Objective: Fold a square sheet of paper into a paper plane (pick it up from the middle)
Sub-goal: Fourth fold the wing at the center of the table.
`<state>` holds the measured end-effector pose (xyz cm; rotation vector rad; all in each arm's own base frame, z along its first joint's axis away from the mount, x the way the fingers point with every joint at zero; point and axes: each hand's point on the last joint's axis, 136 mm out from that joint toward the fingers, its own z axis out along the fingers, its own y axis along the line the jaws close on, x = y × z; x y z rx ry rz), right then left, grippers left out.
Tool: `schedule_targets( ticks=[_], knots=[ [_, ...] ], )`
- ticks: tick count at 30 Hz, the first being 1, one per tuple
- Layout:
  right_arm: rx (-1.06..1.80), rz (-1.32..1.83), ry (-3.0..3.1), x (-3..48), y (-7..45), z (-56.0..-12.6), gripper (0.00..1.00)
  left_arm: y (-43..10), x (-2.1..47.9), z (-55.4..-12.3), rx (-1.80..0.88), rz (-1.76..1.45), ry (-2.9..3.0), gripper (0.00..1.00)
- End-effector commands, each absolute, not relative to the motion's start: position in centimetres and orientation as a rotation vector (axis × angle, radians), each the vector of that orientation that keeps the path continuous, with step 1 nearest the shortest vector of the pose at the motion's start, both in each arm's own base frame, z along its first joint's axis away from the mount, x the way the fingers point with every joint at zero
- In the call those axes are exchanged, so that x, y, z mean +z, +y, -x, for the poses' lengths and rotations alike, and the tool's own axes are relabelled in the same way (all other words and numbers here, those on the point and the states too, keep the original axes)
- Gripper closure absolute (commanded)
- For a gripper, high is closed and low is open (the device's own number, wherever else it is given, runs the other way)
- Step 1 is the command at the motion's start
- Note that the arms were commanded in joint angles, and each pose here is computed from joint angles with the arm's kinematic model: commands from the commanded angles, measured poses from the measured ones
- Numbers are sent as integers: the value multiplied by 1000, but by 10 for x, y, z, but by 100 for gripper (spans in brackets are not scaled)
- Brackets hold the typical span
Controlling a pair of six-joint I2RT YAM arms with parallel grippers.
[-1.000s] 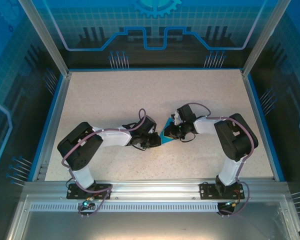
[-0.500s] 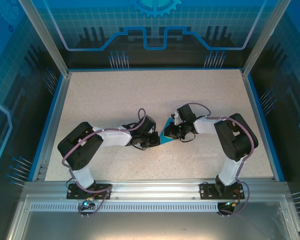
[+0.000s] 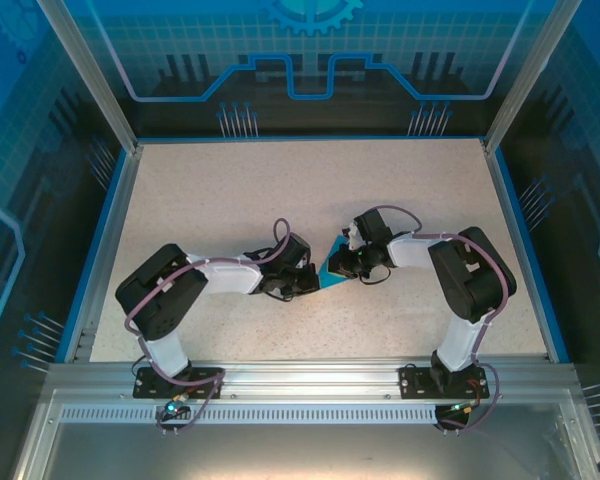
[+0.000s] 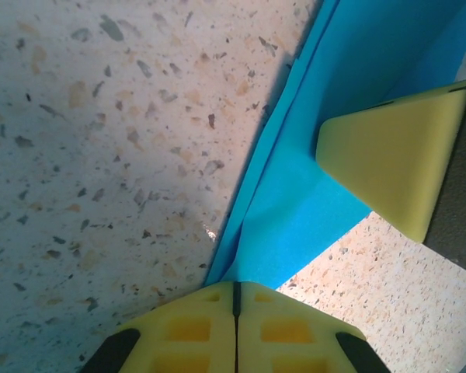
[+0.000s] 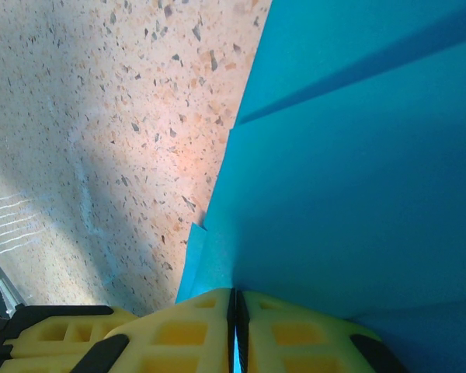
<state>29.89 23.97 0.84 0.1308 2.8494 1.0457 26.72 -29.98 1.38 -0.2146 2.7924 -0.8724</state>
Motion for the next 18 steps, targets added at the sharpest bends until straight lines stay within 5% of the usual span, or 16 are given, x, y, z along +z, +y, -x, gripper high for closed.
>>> schedule_targets(
  ticks=[1, 9, 18],
  knots=[
    [785, -260, 2998, -38, 204, -281, 87, -265, -9, -254, -717, 329, 2862, 92],
    [778, -269, 3004, -40, 203, -281, 87, -252, -3, -246, -696, 349, 2861, 92],
    [799, -260, 2992, -36, 205, -283, 87, -290, 58, -268, -991, 240, 2681, 90]
  ],
)
